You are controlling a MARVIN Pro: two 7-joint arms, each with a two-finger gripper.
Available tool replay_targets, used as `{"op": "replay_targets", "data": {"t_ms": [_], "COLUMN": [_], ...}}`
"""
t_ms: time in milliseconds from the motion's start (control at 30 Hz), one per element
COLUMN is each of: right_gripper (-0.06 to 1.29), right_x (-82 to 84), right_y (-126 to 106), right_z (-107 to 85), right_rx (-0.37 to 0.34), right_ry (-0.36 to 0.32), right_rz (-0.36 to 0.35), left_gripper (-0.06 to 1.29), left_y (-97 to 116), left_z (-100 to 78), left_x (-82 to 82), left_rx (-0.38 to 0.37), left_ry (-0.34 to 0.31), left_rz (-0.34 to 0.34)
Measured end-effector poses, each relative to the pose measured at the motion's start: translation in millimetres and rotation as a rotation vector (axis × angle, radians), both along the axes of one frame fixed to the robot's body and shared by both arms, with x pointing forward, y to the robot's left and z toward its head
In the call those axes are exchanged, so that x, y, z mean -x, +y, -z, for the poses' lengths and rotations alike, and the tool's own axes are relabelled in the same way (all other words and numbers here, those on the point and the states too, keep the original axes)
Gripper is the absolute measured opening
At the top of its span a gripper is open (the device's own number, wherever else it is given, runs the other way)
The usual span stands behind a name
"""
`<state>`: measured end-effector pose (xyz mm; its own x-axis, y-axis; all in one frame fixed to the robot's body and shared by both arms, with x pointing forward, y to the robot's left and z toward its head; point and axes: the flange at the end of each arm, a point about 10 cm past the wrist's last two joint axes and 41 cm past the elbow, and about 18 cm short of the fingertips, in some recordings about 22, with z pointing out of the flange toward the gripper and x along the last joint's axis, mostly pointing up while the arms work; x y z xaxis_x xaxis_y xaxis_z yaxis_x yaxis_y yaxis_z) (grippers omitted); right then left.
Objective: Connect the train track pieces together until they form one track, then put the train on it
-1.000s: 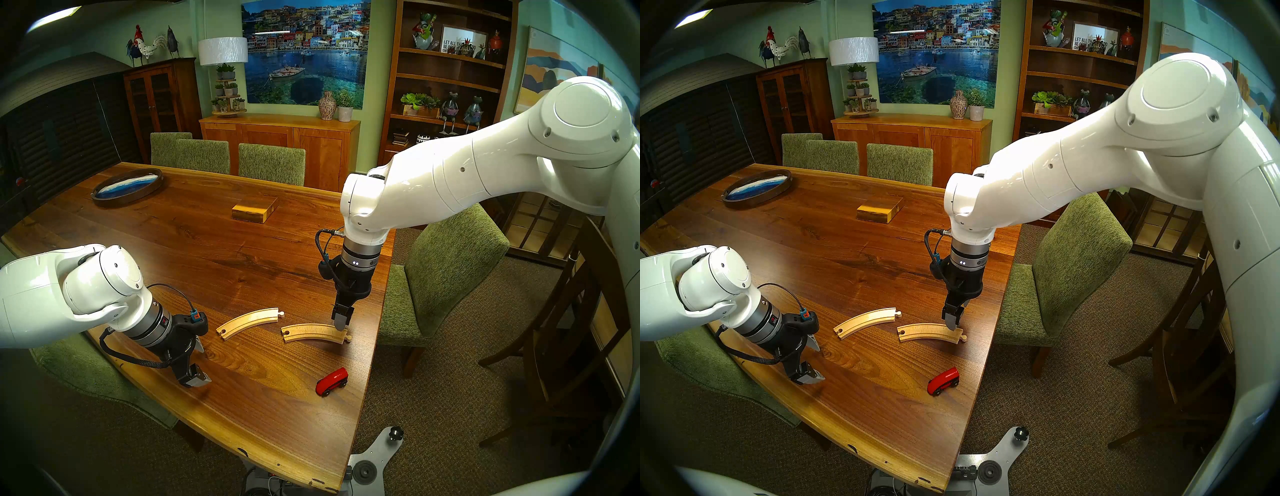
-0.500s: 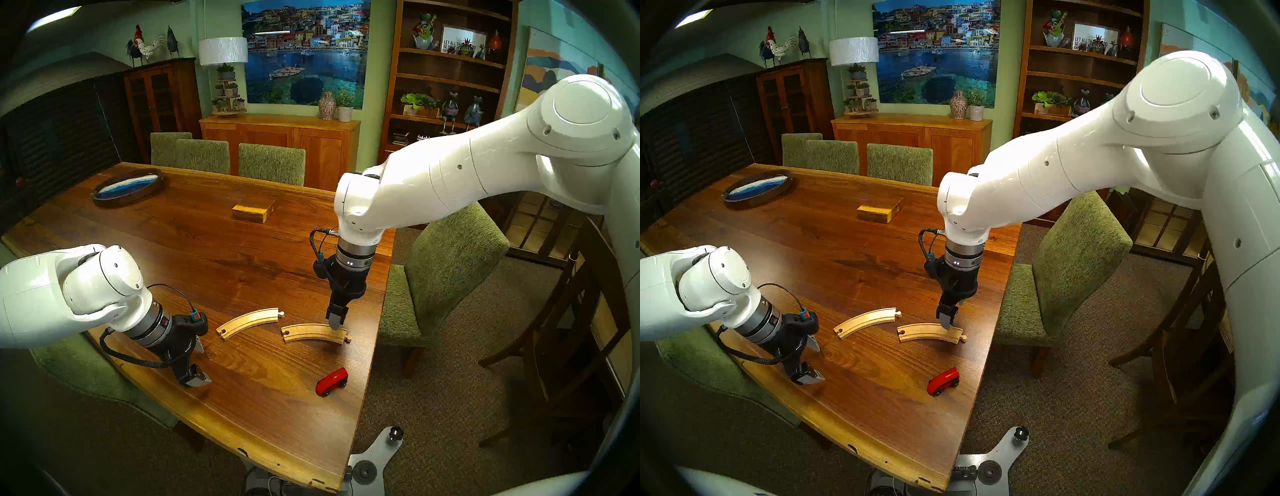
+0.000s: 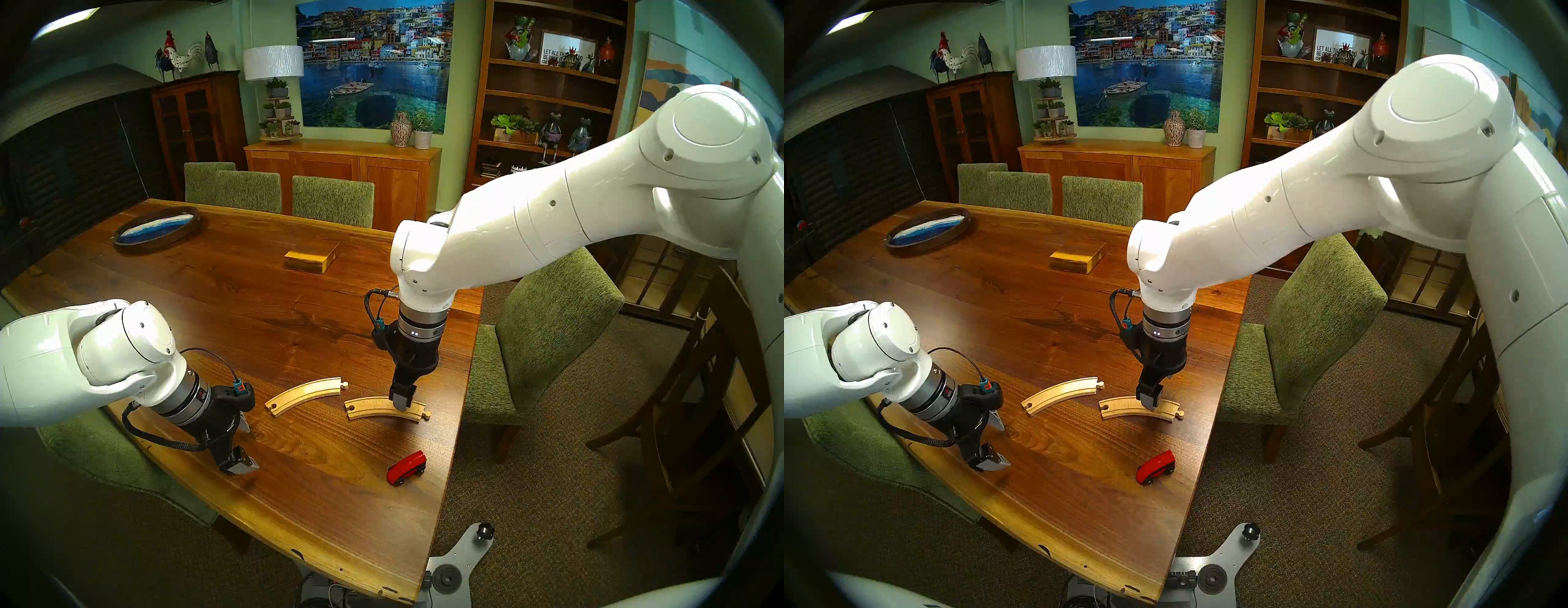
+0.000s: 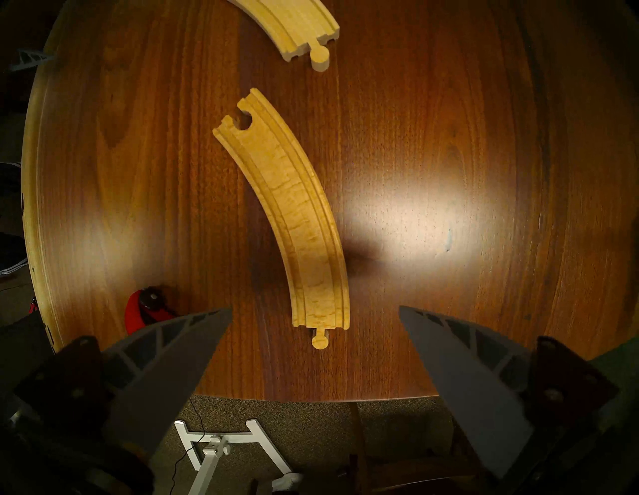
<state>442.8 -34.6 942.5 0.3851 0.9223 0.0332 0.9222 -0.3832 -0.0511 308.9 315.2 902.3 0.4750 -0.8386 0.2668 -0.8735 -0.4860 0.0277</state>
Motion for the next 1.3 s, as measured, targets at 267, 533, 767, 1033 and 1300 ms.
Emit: {"op": "replay_targets", "data": {"t_ms": [267,533,767,1033,1300], "right_gripper": [1.24,1.24,1.24,1.24,1.24], "right_x": [-11.7,-23.9,-28.2,-27.5,-28.5], "right_y": [1,5,14,22,27], "right_z": [-2.0,4.8,17.0,27.0,40.2], "right_rx": [-0.043,-0.056,-0.052,-0.044,-0.035], "right_ry": [-0.004,0.002,0.035,0.069,0.094], "right_rz": [0.020,0.019,-0.002,-0.035,-0.050], "left_gripper": [1.21,1.21,1.21,1.21,1.21], "left_y": [0,0,0,0,0], "left_z": [0.0,0.0,0.1,0.1,0.1], "left_x": [0.0,0.0,0.1,0.1,0.1], "left_rx": [0.000,0.000,0.000,0.000,0.000], "left_ry": [0.000,0.000,0.000,0.000,0.000], "left_rz": [0.000,0.000,0.000,0.000,0.000]}}
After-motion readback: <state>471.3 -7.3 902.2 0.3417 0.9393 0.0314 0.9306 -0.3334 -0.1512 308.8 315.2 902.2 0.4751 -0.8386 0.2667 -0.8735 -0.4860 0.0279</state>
